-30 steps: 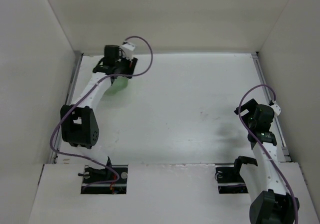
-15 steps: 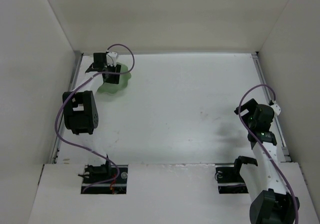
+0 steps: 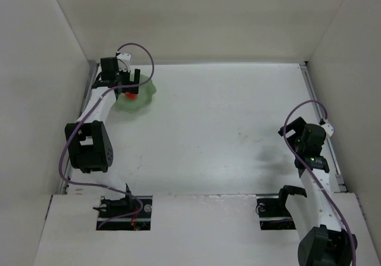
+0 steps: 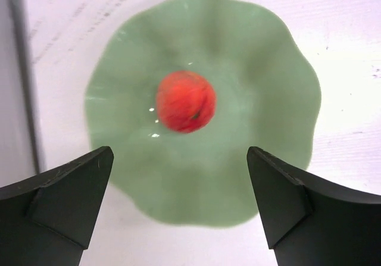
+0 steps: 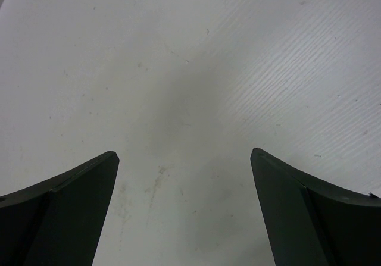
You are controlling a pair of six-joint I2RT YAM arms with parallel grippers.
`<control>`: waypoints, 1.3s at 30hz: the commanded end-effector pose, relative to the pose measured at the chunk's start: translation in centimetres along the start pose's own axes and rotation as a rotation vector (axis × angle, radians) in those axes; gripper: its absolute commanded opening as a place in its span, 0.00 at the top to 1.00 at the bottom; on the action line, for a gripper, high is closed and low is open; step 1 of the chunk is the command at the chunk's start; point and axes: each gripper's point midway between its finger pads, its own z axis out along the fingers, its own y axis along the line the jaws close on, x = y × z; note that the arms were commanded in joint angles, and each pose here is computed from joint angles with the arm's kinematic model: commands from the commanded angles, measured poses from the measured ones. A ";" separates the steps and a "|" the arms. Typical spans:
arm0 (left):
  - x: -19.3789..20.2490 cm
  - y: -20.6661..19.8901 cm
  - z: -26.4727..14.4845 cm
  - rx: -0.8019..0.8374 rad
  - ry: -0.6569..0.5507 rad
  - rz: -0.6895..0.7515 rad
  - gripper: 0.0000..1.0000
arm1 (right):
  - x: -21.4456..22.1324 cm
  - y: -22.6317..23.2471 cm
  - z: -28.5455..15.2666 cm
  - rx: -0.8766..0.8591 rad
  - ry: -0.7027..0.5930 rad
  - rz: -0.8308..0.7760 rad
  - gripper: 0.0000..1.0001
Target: Place and organize the fake fruits in the fruit bowl
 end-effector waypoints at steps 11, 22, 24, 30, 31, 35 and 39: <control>13.2 -12.9 -12.4 0.370 0.186 0.507 0.00 | -1.8 1.3 0.1 -0.033 -0.055 -0.008 0.00; 20.3 -18.7 -15.0 0.518 0.258 0.549 0.00 | -1.6 1.1 -0.3 -0.033 -0.063 -0.002 0.00; 20.0 -19.0 -15.2 0.542 0.251 0.498 0.00 | -1.7 1.0 -0.4 -0.035 -0.067 0.001 0.00; 20.3 -19.2 -15.8 0.580 0.267 0.443 0.00 | -1.5 1.0 -0.4 -0.032 -0.062 0.001 0.00; 20.2 -19.1 -15.8 0.576 0.268 0.425 0.00 | -1.5 1.0 -0.3 -0.031 -0.059 0.001 0.00; 19.7 -18.4 -15.6 0.554 0.263 0.356 0.00 | -1.6 0.9 -0.2 -0.024 -0.058 0.001 0.00; 19.7 -18.1 -15.6 0.552 0.267 0.331 0.00 | -1.5 0.9 0.0 -0.022 -0.054 0.001 0.00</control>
